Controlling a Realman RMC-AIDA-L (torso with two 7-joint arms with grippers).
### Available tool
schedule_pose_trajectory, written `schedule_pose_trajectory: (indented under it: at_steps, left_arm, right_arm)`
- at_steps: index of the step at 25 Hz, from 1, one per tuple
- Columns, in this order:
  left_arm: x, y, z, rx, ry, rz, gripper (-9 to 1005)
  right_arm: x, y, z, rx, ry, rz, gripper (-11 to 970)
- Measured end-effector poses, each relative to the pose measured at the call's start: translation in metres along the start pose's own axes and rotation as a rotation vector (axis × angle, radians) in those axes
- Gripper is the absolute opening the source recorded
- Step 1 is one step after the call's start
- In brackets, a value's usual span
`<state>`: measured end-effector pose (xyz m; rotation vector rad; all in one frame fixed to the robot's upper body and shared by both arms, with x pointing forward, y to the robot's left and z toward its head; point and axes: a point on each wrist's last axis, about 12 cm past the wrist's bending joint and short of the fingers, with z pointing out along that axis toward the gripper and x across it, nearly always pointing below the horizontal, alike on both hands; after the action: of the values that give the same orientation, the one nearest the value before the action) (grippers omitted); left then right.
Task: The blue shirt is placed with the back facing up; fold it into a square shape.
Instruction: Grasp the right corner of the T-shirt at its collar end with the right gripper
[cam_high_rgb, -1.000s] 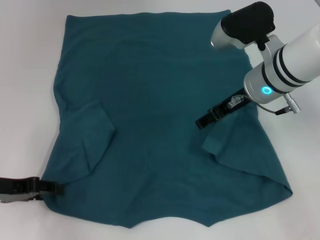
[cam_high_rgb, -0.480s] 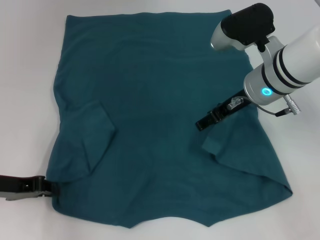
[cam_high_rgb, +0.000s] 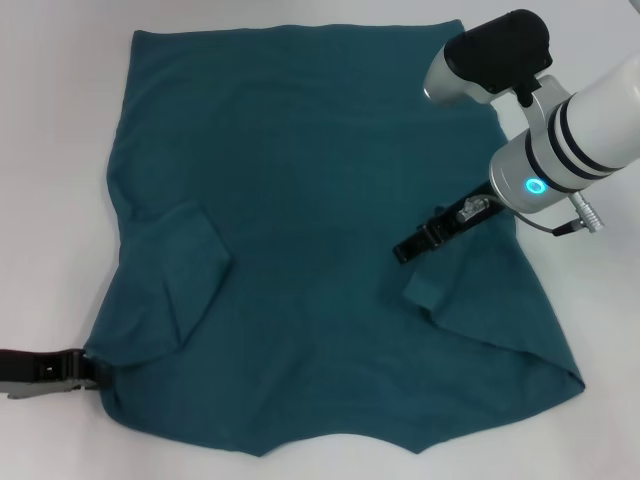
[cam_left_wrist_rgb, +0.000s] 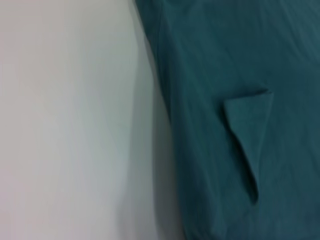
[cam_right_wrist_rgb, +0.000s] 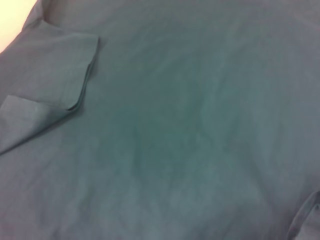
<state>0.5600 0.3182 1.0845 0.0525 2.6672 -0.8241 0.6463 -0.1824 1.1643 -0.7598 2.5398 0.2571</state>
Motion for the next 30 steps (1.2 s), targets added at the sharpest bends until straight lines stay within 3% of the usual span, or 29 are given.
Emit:
schedule_pose_trajectory:
  at_steps: [8, 14, 22, 30]
  left_arm:
    - [-0.003, -0.003, -0.007, 0.032, 0.002, 0.029, 17]
    - [-0.005, -0.004, -0.009, 0.041, -0.007, 0.046, 16]
    - [-0.014, -0.009, -0.01, 0.045, -0.009, 0.077, 16]
    - [-0.017, -0.011, -0.009, 0.044, -0.009, 0.085, 17]
  right_arm:
    - [0.022, -0.011, -0.02, 0.053, 0.153, 0.06, 883]
    - [0.063, -0.022, -0.036, 0.073, 0.236, 0.196, 883]
    - [0.115, -0.041, -0.038, 0.075, 0.262, 0.38, 884]
    - [0.131, -0.044, -0.034, 0.055, 0.235, 0.432, 883]
